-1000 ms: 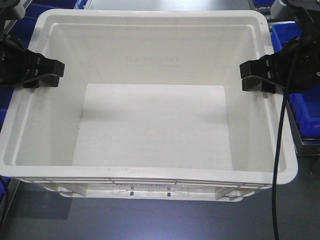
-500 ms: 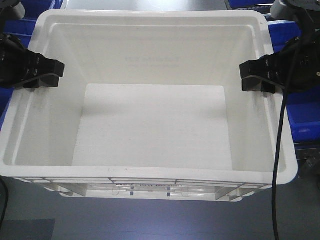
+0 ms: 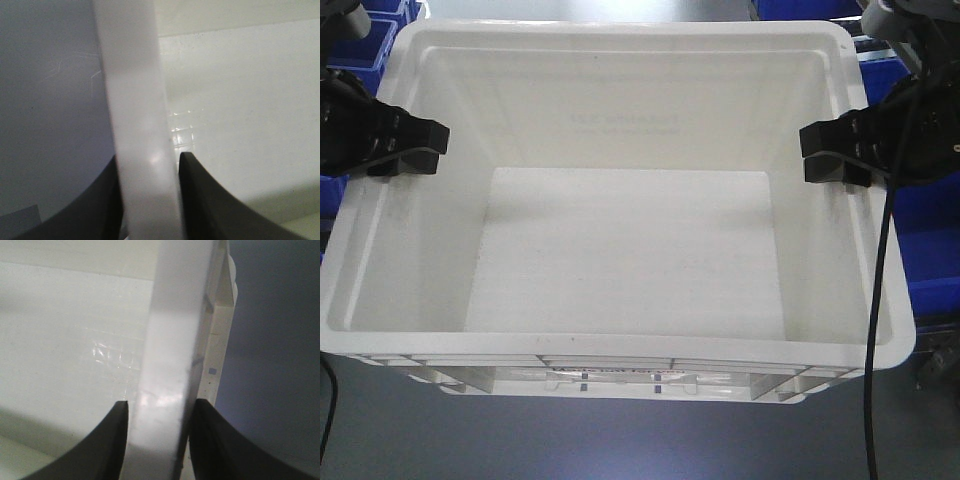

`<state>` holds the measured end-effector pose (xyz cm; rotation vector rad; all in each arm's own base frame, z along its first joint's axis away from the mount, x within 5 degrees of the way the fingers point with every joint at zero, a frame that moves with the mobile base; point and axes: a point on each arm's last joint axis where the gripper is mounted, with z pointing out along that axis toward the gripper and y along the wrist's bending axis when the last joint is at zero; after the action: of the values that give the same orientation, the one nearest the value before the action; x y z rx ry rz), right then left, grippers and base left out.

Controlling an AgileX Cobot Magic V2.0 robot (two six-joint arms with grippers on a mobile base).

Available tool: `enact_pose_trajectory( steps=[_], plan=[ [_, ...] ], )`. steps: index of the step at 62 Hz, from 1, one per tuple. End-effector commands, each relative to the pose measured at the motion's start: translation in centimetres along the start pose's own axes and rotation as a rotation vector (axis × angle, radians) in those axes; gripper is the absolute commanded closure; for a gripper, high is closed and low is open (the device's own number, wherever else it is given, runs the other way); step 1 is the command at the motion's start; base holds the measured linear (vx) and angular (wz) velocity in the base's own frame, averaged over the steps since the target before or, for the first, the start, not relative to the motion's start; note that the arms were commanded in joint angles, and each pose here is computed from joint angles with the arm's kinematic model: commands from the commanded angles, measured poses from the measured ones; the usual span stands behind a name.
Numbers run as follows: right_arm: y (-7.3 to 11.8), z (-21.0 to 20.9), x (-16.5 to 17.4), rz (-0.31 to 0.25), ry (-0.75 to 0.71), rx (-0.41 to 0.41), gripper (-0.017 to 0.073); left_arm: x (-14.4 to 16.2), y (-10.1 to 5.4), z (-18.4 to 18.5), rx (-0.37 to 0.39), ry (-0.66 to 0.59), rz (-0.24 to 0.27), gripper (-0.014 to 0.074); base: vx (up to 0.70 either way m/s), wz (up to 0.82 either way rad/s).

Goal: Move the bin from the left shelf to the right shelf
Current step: 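Hold the tote with both grippers while the base turns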

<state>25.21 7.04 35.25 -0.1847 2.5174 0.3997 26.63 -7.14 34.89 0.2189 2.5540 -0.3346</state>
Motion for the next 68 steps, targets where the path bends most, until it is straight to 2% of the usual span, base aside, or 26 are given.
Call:
enact_pose_trajectory(
  steps=[1,68],
  plan=[
    [0.59,-2.63,-1.30,-0.079,-0.166,-0.005,0.0564,-1.09,-0.43,-2.44,0.006,-0.145,0.041,0.0601,0.30,-0.01],
    [0.59,-2.63,-1.30,-0.079,-0.166,-0.005,0.0564,-1.09,-0.43,-2.44,0.006,-0.145,0.041,0.0601,0.32,0.06]
  ],
)
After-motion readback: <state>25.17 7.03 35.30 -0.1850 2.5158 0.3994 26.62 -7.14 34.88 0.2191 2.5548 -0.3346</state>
